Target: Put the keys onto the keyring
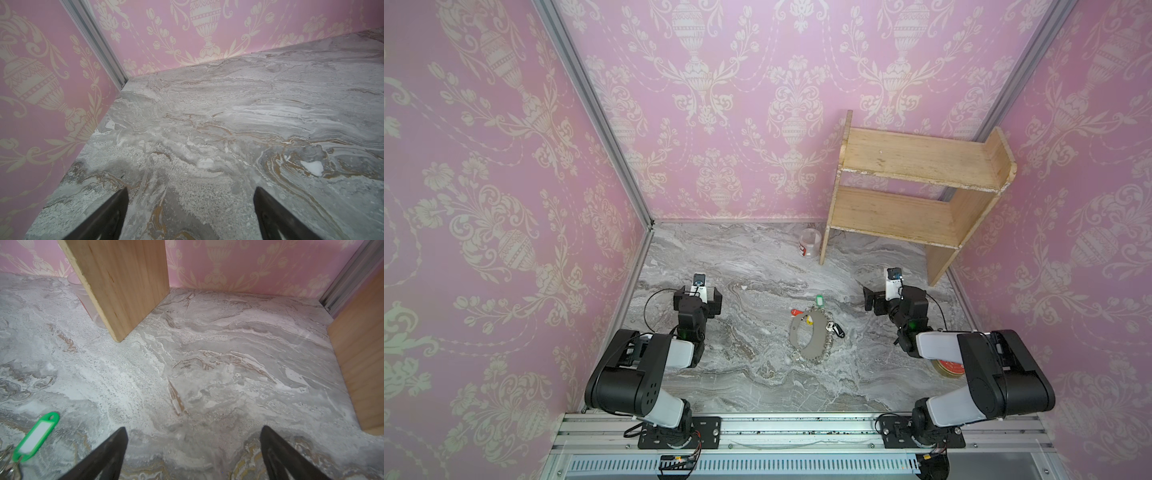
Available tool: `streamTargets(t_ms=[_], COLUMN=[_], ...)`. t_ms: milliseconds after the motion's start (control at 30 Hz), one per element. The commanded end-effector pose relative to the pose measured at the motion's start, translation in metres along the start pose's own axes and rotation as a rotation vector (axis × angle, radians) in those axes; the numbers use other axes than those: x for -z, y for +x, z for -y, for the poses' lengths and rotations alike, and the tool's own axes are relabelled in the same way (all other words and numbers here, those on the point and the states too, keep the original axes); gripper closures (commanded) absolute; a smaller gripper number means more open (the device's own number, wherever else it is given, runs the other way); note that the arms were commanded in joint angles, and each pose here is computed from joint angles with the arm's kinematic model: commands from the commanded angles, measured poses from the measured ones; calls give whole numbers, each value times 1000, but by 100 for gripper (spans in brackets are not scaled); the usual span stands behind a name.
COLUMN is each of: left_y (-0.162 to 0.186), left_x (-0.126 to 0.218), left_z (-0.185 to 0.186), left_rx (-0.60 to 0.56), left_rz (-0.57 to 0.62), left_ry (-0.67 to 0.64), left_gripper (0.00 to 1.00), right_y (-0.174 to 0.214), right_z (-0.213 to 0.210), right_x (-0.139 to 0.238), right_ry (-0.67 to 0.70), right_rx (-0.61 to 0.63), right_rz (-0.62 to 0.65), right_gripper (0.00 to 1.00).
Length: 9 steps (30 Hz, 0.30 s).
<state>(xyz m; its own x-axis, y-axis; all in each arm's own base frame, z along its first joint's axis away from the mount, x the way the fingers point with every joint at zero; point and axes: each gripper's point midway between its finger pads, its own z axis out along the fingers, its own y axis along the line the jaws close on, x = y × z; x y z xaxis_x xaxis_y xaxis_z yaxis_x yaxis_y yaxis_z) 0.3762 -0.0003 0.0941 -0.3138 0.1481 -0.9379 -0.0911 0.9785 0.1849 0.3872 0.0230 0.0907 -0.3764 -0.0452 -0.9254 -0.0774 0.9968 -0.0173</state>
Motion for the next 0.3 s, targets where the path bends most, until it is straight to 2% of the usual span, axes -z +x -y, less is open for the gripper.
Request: streamTargets(t_ms=[0, 267], left_y=[-5, -5], left_x=[-3, -4], left_z=[-7, -9], left_rx=[34, 38], left_rz=[18, 17], left_ry=[-33, -47], left_gripper=[4, 3], right_y=[-4, -5], right_z=[8, 9], right_x=[-2, -3], right_ry=[35, 37], right_rx=[-24, -27], right_rz=[1, 3], right_gripper=[0, 0])
